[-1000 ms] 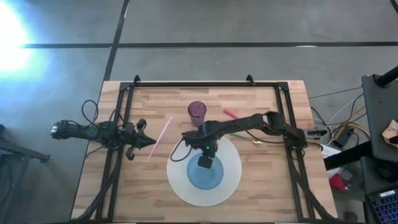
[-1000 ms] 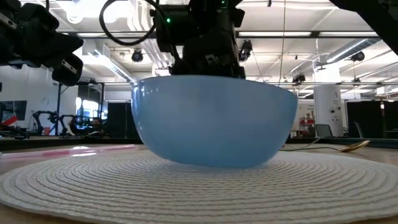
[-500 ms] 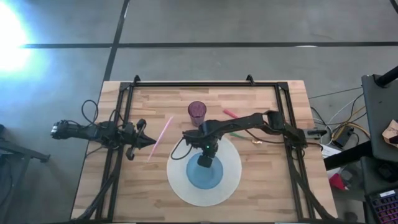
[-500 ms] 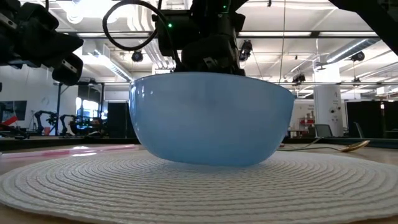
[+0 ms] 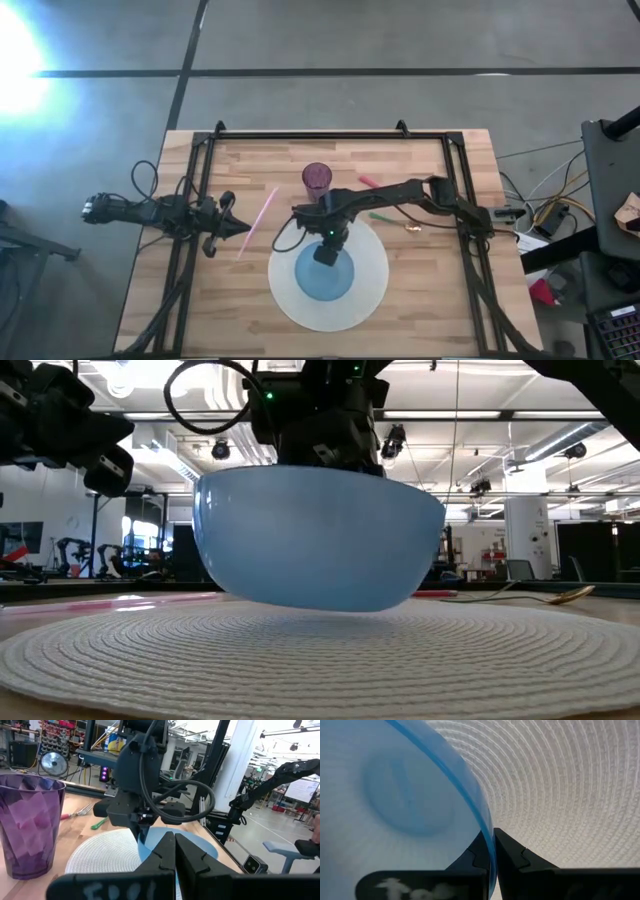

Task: Pick & Place Utensil
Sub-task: Put the bowl in the center of the mat

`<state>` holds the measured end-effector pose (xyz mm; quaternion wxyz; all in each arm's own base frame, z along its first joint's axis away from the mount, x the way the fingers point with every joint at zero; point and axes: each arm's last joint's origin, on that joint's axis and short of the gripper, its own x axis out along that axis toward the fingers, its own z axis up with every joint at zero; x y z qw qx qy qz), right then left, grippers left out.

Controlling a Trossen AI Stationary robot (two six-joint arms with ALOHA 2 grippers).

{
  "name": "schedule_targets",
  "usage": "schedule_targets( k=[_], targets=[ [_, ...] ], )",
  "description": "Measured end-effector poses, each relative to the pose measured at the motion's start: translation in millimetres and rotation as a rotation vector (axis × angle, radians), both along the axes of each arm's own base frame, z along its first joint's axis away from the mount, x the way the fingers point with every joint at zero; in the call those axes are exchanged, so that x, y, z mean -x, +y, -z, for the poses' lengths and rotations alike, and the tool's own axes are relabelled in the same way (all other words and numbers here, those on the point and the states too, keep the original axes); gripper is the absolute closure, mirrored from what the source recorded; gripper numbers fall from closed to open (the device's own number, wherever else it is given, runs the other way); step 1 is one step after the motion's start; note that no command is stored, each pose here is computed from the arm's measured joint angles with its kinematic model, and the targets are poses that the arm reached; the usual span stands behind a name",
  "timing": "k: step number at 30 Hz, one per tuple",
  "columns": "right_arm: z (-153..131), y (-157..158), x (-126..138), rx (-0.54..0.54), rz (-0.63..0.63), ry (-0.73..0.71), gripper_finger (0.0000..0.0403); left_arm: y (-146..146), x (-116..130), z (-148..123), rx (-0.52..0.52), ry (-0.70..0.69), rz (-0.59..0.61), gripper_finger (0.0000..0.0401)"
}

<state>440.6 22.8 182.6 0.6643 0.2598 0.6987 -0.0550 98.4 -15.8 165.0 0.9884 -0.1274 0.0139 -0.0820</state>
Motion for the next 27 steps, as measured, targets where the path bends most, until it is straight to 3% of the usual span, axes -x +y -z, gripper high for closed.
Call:
schedule_targets(
  k=[27],
  targets=[
    [3.1,-1.4,5.3,0.010,0.007,0.053,0.0394,0.0,0.3,-2.0,0.003,-0.007,0.000,0.0401]
  ],
)
